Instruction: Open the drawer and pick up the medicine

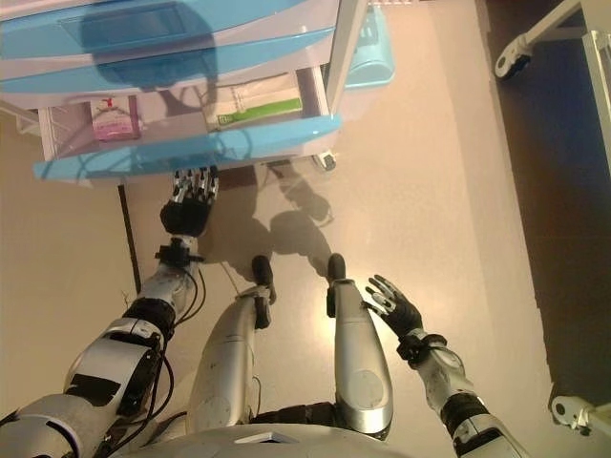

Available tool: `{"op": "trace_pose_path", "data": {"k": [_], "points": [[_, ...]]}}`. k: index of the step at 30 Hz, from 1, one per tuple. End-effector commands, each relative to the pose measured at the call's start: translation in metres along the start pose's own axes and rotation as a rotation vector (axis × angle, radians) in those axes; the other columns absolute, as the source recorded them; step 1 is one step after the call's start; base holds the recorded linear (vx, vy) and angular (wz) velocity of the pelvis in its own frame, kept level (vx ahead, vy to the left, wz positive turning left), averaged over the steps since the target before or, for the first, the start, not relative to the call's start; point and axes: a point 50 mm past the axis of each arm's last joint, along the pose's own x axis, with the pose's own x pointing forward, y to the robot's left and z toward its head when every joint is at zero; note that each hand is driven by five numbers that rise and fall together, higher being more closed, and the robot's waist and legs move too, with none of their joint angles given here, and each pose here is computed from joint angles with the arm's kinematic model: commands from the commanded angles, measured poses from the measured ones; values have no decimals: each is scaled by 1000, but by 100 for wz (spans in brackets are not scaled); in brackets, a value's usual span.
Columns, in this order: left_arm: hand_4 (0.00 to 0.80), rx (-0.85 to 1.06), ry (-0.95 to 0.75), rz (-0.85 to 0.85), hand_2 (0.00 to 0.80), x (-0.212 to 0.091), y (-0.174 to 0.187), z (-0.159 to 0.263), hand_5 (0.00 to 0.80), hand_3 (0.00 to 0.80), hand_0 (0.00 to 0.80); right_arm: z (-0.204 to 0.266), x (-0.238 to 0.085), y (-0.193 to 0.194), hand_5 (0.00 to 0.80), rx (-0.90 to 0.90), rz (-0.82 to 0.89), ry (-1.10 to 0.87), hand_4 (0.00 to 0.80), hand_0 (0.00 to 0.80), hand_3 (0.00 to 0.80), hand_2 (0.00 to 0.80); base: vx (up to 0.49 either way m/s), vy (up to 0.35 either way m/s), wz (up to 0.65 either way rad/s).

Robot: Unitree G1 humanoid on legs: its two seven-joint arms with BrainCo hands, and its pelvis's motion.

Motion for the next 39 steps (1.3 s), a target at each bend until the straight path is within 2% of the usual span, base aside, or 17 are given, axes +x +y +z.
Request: {"op": "trace_pose_path", "data": {"k": [1,9,18,25,37,38,39], "points": [[800,-14,-16,-184,800,-7,-13,-2,800,800,800,-39,-20,10,0,12,37,128,0,0,0,0,-23,-39,9],[800,-74,-30,-40,800,-64,7,-24,800,800,800,-41,-20,13,0,9,39,132,0,0,0,0,-30,-43,14],[800,-108,-80,140,800,-111,22,-19,800,800,800,-46,-26,13,0,16,38,147,0,0,0,0,-33,-74,11],[800,-106,-21,309,800,-148,29,-18,800,800,800,-49,-33,12,0,27,35,148,0,0,0,0,-36,-69,13],[797,-174,97,649,797,-237,31,-27,797,797,797,-56,-51,3,0,44,-14,137,0,0,0,0,8,-40,14],[593,-177,98,686,593,-244,31,-27,593,593,593,-57,-53,1,0,46,-21,135,0,0,0,0,50,-8,15],[176,-184,108,747,176,-252,31,-27,176,176,176,-57,-54,-1,0,49,-30,132,0,0,0,0,50,-1,19]]}}
